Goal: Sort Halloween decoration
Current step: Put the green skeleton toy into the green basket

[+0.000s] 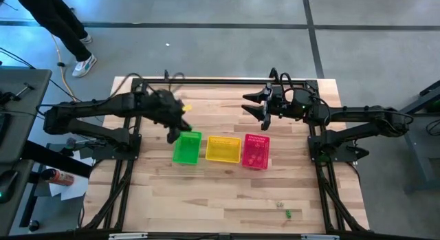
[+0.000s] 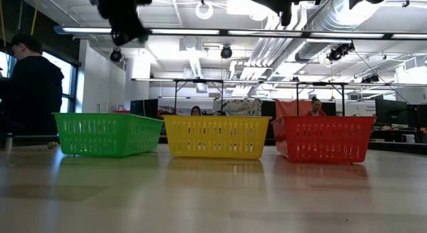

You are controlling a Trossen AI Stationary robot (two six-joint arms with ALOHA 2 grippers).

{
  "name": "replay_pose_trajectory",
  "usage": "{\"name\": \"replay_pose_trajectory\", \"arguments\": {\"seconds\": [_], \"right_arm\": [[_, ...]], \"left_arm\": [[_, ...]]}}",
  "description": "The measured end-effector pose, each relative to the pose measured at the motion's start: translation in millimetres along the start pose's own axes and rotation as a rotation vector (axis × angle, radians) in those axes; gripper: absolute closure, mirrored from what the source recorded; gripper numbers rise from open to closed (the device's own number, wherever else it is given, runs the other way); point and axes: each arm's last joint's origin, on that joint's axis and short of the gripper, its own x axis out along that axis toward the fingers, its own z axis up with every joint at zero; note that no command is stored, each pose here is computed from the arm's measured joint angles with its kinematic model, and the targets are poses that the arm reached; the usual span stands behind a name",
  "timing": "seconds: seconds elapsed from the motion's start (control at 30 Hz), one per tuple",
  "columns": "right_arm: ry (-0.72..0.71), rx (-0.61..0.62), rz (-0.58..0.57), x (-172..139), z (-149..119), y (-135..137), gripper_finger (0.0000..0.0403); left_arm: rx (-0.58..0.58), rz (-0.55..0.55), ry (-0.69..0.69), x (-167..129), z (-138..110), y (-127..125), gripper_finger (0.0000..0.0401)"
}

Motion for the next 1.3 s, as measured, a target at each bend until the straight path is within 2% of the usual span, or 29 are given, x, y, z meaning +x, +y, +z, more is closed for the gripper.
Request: {"name": "replay_pose_trajectory", "arguments": {"seconds": [0.4, 0.73, 0.9, 1.17, 1.3], "right_arm": [[0.018, 0.001, -0.005, 0, -2, 0, 0.0194], [0.009, 0.0, -0.05, 0, -2, -2, 0.0194], [0.012, 0.0, -0.051, 0, -2, -2, 0.0194], [0.013, 0.0, -0.051, 0, -2, -2, 0.0194], [0.011, 0.0, -0.047, 0, -2, -2, 0.0194]], "left_arm": [[-0.043, 0.04, 0.359, 75, -64, 17, 0.0387], [-0.045, 0.045, 0.379, 116, -70, 25, 0.0346], [-0.05, 0.048, 0.392, 116, -72, 26, 0.0321], [-0.05, 0.035, 0.33, 102, -64, 22, 0.0246], [-0.014, 0.008, 0.212, 78, -41, 17, 0.0218]]}}
